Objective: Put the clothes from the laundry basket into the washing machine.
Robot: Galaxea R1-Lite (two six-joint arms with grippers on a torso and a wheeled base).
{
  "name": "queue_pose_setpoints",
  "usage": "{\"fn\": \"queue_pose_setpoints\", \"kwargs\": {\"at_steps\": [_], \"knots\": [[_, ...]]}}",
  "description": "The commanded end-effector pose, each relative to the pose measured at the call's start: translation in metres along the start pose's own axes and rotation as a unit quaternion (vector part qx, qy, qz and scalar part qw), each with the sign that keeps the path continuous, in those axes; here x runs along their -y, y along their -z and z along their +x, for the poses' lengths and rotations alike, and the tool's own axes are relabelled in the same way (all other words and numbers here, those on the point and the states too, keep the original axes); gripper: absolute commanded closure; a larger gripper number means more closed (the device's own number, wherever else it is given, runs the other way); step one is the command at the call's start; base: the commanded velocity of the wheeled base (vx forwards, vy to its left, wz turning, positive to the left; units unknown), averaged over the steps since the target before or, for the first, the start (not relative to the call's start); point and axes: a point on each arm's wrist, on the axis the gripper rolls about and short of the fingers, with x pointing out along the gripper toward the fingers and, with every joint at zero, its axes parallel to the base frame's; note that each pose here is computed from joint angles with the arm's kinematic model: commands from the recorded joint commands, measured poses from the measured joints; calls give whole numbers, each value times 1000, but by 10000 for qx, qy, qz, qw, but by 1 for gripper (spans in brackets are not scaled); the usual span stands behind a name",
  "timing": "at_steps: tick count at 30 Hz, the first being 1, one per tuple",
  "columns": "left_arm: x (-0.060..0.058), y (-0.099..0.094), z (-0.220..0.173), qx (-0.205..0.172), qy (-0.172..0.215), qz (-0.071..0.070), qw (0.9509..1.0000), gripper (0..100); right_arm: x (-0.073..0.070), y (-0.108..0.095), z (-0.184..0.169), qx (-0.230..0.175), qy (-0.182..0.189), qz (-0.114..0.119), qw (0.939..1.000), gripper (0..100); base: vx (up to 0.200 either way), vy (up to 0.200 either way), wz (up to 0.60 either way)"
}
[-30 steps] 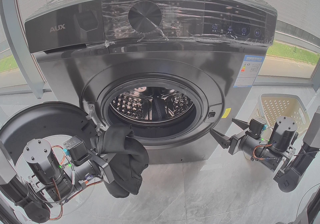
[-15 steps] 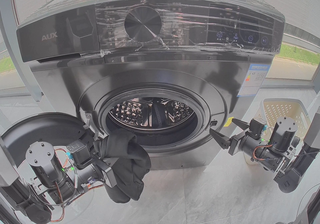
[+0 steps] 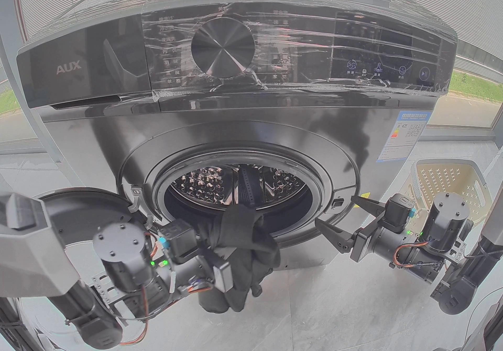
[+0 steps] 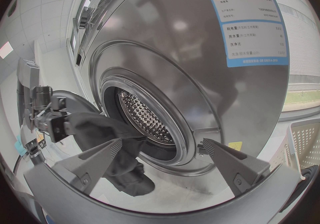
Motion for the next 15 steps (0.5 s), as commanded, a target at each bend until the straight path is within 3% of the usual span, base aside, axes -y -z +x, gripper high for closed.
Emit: {"fn": "queue_pose_setpoints", "kwargs": {"at_steps": [1, 7, 15], "knots": [[-32, 33, 80, 51, -431, -104, 9990, 100, -9, 2, -3, -65, -169, -7, 9998, 0, 0, 0, 0], [-60, 38, 114, 375, -866, -128, 9955, 100, -12, 5, -4, -124, -225, -10, 9997, 0, 0, 0, 0], [-74, 44, 139, 484, -1245, -139, 9909, 100, -12, 6, -3, -139, -217, -9, 9997, 0, 0, 0, 0]]}}
